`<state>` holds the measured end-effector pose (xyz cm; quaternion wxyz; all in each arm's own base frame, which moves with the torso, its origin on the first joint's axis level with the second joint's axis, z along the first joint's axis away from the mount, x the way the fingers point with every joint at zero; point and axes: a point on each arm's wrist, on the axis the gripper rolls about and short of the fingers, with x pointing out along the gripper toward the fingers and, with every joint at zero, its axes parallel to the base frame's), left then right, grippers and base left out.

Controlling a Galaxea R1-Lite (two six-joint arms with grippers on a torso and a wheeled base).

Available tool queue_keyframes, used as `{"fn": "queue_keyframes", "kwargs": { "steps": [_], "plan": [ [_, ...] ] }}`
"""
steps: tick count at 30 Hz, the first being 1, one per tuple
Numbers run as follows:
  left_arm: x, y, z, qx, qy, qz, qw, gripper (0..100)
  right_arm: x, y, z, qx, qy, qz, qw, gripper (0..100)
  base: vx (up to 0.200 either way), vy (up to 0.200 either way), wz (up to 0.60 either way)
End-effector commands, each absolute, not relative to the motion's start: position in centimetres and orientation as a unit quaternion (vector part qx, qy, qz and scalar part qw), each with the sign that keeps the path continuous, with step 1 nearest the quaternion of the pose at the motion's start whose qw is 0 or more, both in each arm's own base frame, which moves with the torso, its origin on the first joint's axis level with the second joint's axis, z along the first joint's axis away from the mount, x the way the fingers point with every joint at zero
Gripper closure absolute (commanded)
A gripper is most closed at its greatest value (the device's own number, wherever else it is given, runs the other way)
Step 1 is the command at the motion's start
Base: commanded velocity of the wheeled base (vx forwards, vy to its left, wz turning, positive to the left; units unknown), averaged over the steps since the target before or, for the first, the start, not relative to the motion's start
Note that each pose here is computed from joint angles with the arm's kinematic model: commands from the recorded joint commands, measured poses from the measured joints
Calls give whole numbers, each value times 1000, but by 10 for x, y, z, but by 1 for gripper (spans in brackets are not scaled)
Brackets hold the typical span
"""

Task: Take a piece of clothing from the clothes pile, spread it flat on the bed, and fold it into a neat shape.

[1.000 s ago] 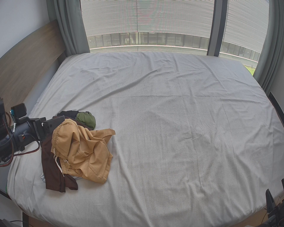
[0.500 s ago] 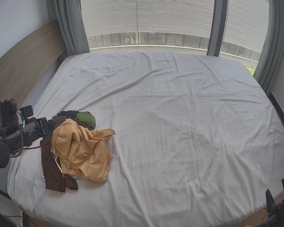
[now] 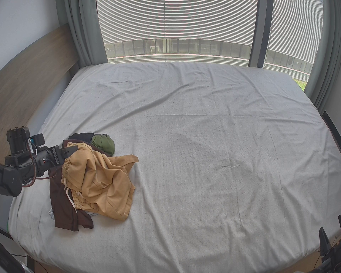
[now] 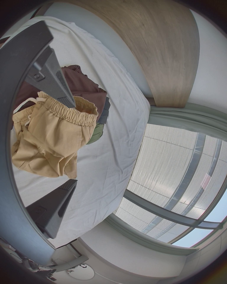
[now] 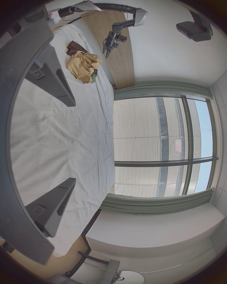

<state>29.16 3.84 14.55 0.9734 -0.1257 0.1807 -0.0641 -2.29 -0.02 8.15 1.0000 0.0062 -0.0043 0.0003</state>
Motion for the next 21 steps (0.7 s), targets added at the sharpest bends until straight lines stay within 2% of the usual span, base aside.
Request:
{"fn": "queue_keyframes", "kwargs": {
  "steps": [1, 21],
  "plan": [
    [305, 48, 133, -134, 197, -51, 970, 0, -23, 0, 76, 6, -4, 1, 1000, 0, 0, 0, 0],
    [358, 55, 120, -164, 192, -48, 966, 0, -23, 0, 76, 7, -3, 0, 1000, 0, 0, 0, 0]
  ]
}}
